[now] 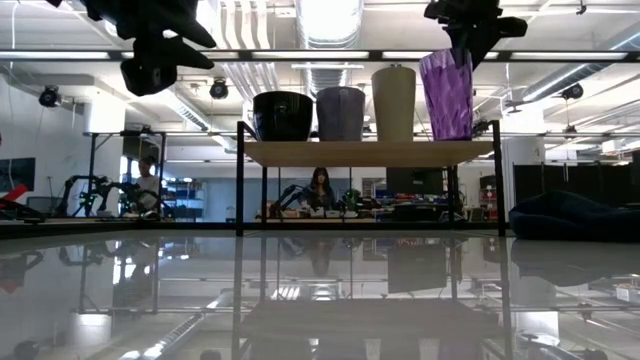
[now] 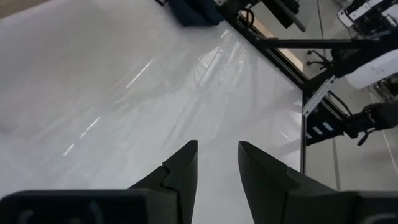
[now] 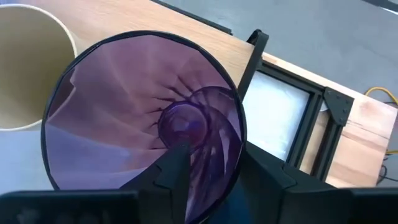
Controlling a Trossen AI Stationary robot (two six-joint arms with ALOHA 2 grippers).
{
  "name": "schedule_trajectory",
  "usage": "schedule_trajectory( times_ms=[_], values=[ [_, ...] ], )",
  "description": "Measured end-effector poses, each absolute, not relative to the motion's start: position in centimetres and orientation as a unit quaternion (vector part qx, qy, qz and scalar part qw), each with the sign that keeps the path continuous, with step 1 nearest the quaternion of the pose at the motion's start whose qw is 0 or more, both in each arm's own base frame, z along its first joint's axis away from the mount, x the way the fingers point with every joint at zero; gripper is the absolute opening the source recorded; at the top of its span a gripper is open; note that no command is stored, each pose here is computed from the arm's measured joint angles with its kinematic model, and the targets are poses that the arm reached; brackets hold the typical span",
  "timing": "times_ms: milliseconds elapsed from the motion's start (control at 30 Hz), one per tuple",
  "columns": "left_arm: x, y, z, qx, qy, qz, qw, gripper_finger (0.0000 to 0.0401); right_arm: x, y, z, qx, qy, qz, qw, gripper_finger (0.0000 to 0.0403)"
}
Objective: Stack small to large cups/mugs on shelf
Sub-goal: Put the violet cup on the shelf
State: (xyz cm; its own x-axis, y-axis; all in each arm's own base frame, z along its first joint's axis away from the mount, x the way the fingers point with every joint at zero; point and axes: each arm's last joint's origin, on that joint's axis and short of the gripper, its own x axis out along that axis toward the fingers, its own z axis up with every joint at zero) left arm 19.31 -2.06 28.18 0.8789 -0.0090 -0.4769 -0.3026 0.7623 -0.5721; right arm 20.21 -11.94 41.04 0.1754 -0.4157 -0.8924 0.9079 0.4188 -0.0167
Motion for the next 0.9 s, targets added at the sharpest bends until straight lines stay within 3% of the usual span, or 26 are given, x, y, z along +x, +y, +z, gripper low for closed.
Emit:
schedule_trajectory(
  times_ms=[900],
  values=[
    [19.42,-2.33,28.08,-0.349,0.227,0.095,0.904,0.01,20.38,-12.42,41.18,0.251,0.434,-0.467,0.728,0.0124]
  ],
)
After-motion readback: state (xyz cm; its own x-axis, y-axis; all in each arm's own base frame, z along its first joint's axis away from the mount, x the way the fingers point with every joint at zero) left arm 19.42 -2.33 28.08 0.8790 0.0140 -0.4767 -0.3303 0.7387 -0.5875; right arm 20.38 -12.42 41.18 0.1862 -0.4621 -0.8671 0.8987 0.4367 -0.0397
